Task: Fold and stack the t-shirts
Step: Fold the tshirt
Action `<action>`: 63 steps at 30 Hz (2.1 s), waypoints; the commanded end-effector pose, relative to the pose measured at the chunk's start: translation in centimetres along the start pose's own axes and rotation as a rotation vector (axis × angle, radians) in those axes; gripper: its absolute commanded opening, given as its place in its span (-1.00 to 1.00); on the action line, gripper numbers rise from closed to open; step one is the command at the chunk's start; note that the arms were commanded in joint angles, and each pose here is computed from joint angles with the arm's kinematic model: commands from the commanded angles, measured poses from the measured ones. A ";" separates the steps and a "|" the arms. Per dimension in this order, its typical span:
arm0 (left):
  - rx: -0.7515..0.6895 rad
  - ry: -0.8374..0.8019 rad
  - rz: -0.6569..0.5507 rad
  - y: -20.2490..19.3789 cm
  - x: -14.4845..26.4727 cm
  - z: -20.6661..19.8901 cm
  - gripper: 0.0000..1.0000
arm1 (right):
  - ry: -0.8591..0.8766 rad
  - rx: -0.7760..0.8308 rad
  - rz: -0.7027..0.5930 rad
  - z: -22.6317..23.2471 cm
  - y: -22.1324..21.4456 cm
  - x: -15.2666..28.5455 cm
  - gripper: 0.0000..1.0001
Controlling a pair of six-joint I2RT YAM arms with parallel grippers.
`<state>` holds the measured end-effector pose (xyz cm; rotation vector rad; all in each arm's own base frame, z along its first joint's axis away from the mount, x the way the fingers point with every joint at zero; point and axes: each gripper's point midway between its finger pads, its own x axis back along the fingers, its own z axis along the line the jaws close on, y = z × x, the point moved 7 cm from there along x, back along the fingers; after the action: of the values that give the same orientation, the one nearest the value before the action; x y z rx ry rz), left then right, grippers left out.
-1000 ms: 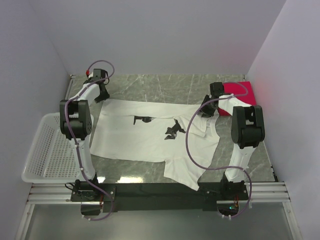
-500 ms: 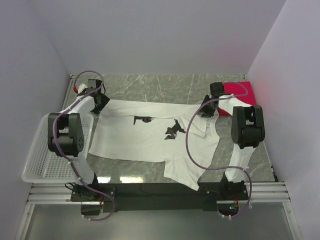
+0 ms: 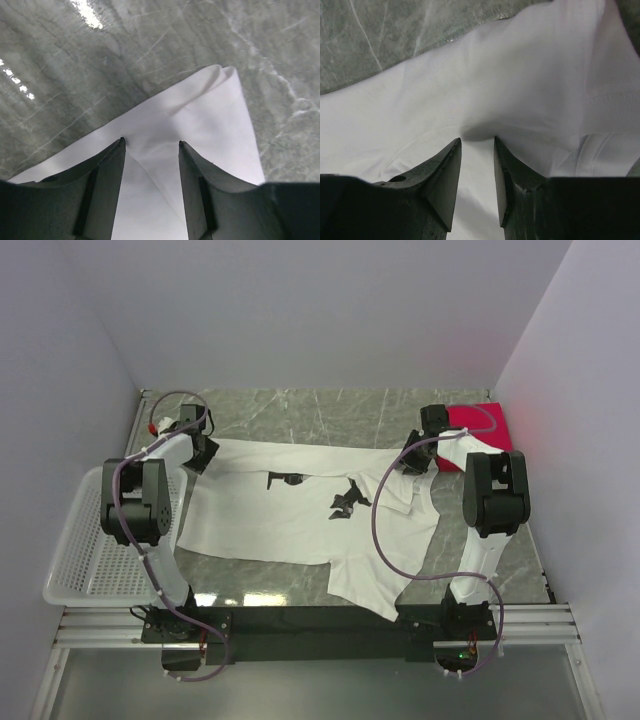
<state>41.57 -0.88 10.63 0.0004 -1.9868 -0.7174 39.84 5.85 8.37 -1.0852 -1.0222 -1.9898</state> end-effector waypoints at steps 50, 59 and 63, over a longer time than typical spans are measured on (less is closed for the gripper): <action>-0.319 0.053 -0.196 2.3 1.5 -3.8 -0.99 | -0.001 0.017 -0.018 -0.5 -0.1 1.1 -0.21; -0.315 -0.013 -0.127 1.4 2.4 -3.4 -0.96 | 0.009 0.019 -0.019 -0.3 0.0 1.3 -0.22; -0.293 0.006 -0.067 -0.2 2.4 -2.0 -0.92 | 0.007 0.014 -0.013 -0.3 0.0 1.1 -0.22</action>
<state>42.89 -1.95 11.76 -0.0928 -1.8056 -1.0971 39.69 5.87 8.35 -1.0702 -1.0261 -1.9909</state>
